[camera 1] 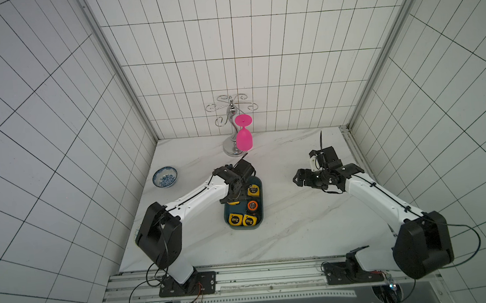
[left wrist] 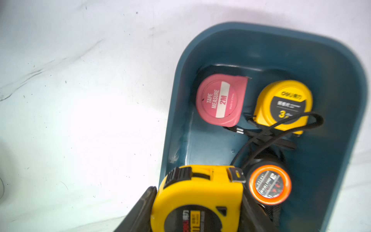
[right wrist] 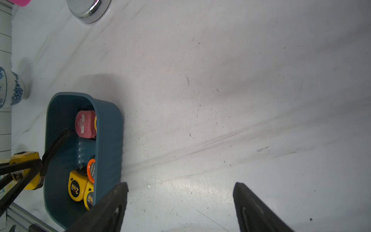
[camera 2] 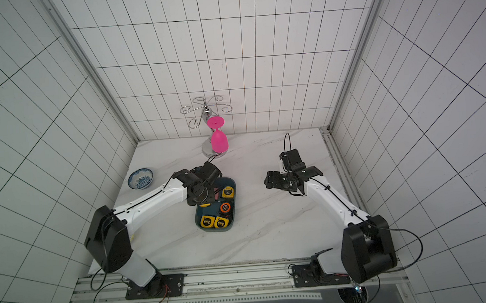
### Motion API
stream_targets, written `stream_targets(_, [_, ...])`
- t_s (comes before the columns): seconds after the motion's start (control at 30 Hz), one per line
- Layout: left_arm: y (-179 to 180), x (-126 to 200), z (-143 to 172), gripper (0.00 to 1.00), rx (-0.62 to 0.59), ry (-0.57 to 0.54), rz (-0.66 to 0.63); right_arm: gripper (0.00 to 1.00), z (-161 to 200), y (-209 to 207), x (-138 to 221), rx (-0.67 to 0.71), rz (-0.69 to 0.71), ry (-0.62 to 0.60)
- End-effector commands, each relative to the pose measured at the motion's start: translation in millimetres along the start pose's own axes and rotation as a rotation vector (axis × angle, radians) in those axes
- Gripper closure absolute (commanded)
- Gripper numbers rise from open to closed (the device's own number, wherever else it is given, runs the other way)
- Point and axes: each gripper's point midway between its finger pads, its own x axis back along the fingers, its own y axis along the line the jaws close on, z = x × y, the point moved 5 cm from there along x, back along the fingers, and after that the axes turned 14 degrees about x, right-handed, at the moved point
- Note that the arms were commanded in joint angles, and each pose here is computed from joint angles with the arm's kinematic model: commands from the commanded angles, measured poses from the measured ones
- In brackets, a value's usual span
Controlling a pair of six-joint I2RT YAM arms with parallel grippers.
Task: Take the tape measure out of the storage box
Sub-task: Pick up the tape measure from the storage box, then place the tape measure at the center of the board.
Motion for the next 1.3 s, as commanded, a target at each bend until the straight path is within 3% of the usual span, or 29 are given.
stream_targets(0.0, [-15.6,34.7,-13.1,0.95,0.097,-0.028,0.15,0.14,-5.8,23.4,7.2,0.008,-0.109,-0.101])
stream_targets(0.13, [-33.3,49.3,-15.4,1.0,0.183,-0.001,0.267,0.14,0.1,46.5,7.0,0.018,-0.193,-0.188])
stream_targets(0.33, [-66.4,54.3,-18.9,1.0,0.295,0.069,0.431,0.14,10.4,76.8,4.7,0.068,-0.285,-0.312])
stream_targets(0.57, [-97.5,56.4,-17.4,1.0,0.35,0.195,0.534,0.16,12.0,96.3,-0.7,0.155,-0.349,-0.419])
stream_targets(0.8, [-105.8,54.4,-11.8,1.0,0.362,0.258,0.551,0.18,-1.0,106.1,-7.0,0.187,-0.396,-0.497])
stream_targets(1.27, [-123.6,49.7,-13.4,1.0,0.359,0.27,0.597,0.26,-2.3,117.0,-19.6,0.213,-0.486,-0.518])
